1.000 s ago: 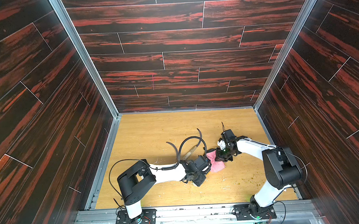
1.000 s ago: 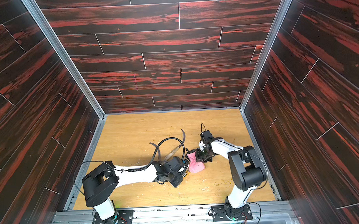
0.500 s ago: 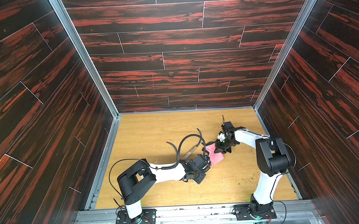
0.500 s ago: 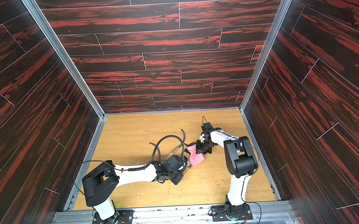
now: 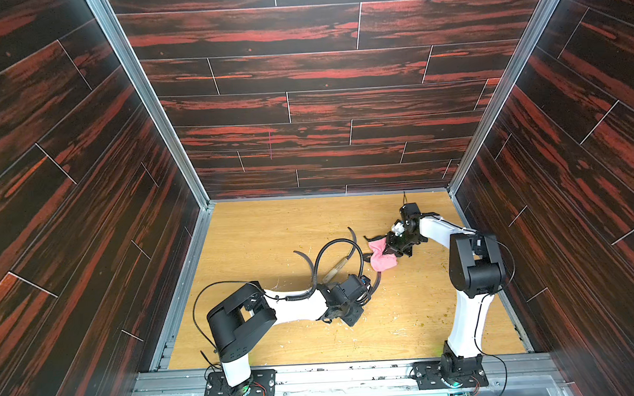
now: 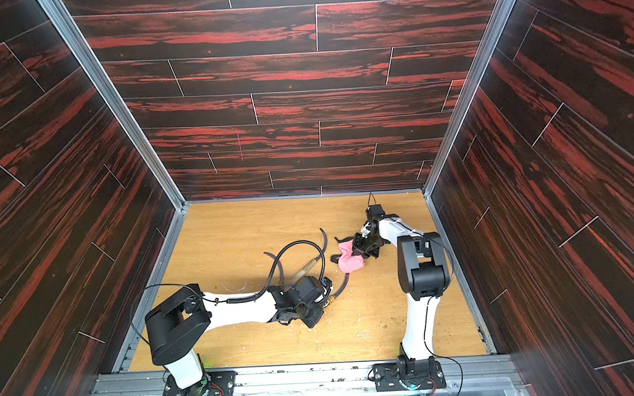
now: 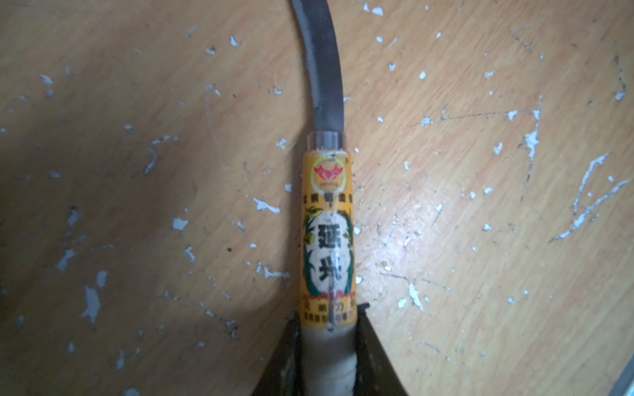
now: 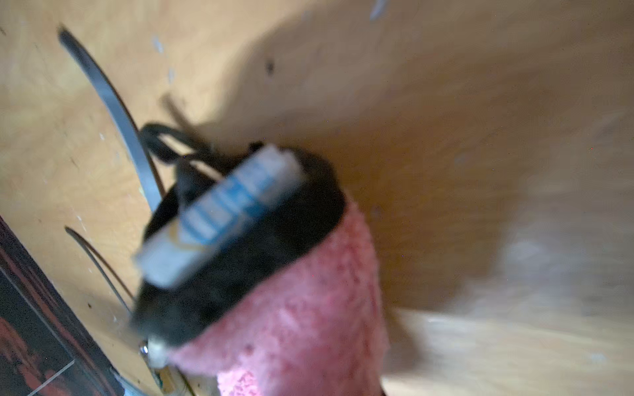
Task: Wipe small sickles with rags
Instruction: Wipe the small sickle.
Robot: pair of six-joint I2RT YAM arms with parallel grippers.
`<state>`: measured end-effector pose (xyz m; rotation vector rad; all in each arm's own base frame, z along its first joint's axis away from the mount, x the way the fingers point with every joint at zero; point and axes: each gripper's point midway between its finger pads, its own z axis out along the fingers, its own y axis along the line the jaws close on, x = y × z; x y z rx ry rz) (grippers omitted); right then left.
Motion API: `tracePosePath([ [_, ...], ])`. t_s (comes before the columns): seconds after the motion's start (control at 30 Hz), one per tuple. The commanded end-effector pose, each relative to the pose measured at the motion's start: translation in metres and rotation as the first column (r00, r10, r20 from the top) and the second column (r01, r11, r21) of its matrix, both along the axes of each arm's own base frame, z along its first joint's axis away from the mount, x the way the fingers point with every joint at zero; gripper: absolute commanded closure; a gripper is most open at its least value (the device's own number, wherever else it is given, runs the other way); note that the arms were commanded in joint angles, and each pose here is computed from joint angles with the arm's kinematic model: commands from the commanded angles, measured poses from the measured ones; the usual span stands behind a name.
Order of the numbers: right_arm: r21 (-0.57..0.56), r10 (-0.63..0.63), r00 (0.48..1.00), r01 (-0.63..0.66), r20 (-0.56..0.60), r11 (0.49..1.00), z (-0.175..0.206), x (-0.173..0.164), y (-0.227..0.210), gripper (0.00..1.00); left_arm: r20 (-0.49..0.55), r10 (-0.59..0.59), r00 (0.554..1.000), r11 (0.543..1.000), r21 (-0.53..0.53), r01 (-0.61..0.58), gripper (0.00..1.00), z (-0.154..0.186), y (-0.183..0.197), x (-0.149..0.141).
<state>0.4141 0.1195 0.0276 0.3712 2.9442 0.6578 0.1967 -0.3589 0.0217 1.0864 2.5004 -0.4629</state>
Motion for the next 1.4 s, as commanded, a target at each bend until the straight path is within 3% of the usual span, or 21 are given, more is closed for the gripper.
tracePosePath([
  [0.0,-0.030,-0.042,0.990,0.047,0.136,0.998,0.014,0.035,-0.020,1.00,-0.073,-0.058,0.996,0.997,0.043,0.061,0.94,-0.007,0.011,-0.029],
  [0.17,0.125,-0.030,0.976,0.003,0.215,0.992,0.068,0.027,0.000,1.00,-0.056,-0.053,0.997,0.998,0.042,0.055,0.94,-0.003,0.009,-0.025],
  [0.37,0.106,0.043,0.964,-0.073,0.262,0.992,0.111,-0.027,0.017,1.00,-0.031,-0.028,0.999,0.998,0.060,0.030,0.94,-0.003,0.004,-0.015],
  [0.53,0.043,0.086,0.971,-0.098,0.221,0.994,0.094,-0.084,0.034,1.00,-0.038,-0.009,0.999,0.999,0.052,0.011,0.94,-0.007,-0.002,-0.012],
  [0.7,0.021,0.111,0.985,-0.114,0.131,0.993,0.047,-0.121,0.045,1.00,-0.035,0.002,0.999,0.998,0.057,-0.001,0.94,-0.005,-0.002,-0.010],
  [1.03,-0.033,0.105,0.993,-0.103,0.047,0.994,-0.005,-0.122,0.038,1.00,-0.043,0.022,0.999,0.998,0.068,-0.019,0.94,-0.009,-0.003,-0.009],
  [1.2,-0.077,0.065,0.998,-0.064,0.020,0.995,-0.027,-0.101,0.021,1.00,-0.052,0.023,0.998,0.997,0.078,-0.019,0.94,-0.011,0.000,-0.011],
  [1.37,-0.141,0.040,0.999,-0.035,0.030,0.989,-0.026,-0.075,0.004,1.00,-0.054,0.026,0.998,0.996,0.087,-0.021,0.94,-0.013,0.005,-0.013],
])
